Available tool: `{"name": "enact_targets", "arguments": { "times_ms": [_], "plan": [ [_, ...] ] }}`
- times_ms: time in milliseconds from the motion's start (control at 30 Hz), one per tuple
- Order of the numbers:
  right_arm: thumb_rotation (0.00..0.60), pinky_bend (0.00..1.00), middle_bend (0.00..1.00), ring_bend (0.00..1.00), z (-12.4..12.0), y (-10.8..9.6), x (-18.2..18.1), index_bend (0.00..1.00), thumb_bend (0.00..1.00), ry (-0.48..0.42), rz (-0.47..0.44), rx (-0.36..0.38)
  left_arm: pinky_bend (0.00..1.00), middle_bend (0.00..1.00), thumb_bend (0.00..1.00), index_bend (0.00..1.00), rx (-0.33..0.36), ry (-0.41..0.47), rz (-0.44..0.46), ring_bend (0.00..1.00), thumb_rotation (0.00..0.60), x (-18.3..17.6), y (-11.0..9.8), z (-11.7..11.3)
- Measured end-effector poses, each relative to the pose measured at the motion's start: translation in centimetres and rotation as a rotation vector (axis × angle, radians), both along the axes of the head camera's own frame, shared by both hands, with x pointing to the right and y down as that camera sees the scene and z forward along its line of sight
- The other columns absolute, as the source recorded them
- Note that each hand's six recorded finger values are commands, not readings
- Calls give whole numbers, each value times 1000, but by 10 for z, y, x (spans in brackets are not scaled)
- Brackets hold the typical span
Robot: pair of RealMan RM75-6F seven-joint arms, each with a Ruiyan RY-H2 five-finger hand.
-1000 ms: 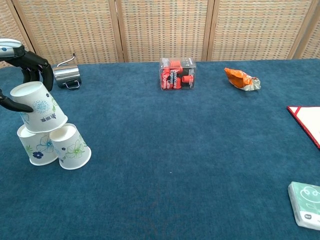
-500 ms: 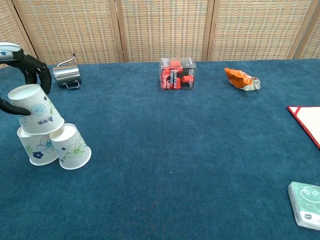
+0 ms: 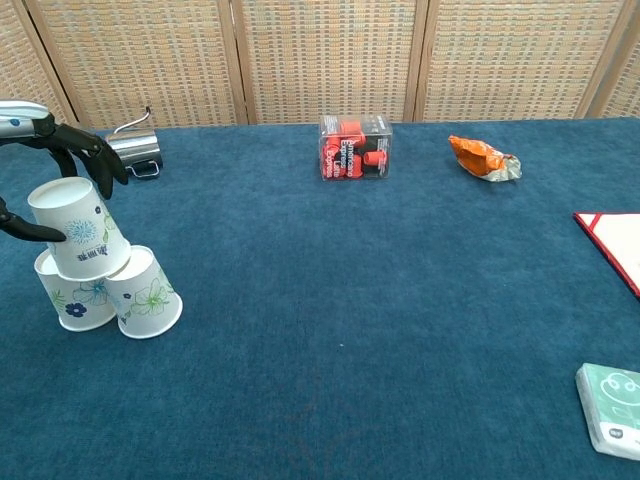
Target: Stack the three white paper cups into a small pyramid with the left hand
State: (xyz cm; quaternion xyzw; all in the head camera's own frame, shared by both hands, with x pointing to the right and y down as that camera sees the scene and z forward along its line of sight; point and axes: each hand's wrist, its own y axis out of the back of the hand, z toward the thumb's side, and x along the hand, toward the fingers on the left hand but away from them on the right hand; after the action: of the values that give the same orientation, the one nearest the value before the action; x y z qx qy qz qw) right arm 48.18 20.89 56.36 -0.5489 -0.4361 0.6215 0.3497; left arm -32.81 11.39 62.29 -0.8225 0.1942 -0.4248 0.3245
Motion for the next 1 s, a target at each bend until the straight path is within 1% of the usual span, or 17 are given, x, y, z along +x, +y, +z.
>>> {"name": "enact_targets", "arguments": {
  "times_ms": [33,67,100,133,167,200,300,367,500,600,700,767,800,900,1000],
  "plan": [
    [600,0,0,0,0,0,0,0,0,0,0,0,284,159,239,271,-1,5,0,157,600,1,0,0],
    [600,0,0,0,0,0,0,0,0,0,1,1,252,99,239,203,-4,9,-1,101,600,1,1,0],
    [600,0,0,0,0,0,0,0,0,0,1,1,226,62,239,154,-7,14,-2,65,600,1,1,0],
    [600,0,0,0,0,0,0,0,0,1,1,2,185,21,239,84,-11,20,-2,25,600,2,2,0],
    [600,0,0,0,0,0,0,0,0,1,1,1,146,2,239,35,-14,24,-1,3,600,2,2,0],
    [600,0,0,0,0,0,0,0,0,1,1,1,115,0,239,7,-18,27,2,0,600,2,3,-1],
    [600,0,0,0,0,0,0,0,0,1,1,-1,35,0,237,0,-31,35,9,0,600,1,5,-2],
    [600,0,0,0,0,0,0,0,0,0,0,-2,4,0,236,0,-40,39,13,0,600,0,6,-4],
    [600,0,0,0,0,1,-1,0,0,-2,0,-3,0,0,234,0,-31,68,2,0,600,-2,3,-13],
    [600,0,0,0,-1,1,-1,0,0,-4,-2,-1,0,0,210,0,11,106,-28,0,600,-7,-2,-26],
    [600,0,0,0,-2,1,-3,0,0,-7,-7,1,0,0,190,0,88,142,-88,0,600,-19,-10,-42],
    [600,0,0,0,-2,1,-5,0,0,-11,-11,1,0,0,188,0,154,142,-157,0,600,-36,-13,-53],
    [600,0,0,0,-2,2,-6,0,0,-14,-13,2,0,0,187,0,179,130,-185,0,600,-44,-13,-56],
    [600,0,0,0,-3,2,-8,0,0,-22,-21,5,0,0,187,0,246,50,-274,0,600,-72,-8,-61],
    [600,0,0,0,-5,2,-10,0,0,-27,-32,10,0,0,187,0,299,-57,-382,0,600,-106,9,-64]
  ]
}}
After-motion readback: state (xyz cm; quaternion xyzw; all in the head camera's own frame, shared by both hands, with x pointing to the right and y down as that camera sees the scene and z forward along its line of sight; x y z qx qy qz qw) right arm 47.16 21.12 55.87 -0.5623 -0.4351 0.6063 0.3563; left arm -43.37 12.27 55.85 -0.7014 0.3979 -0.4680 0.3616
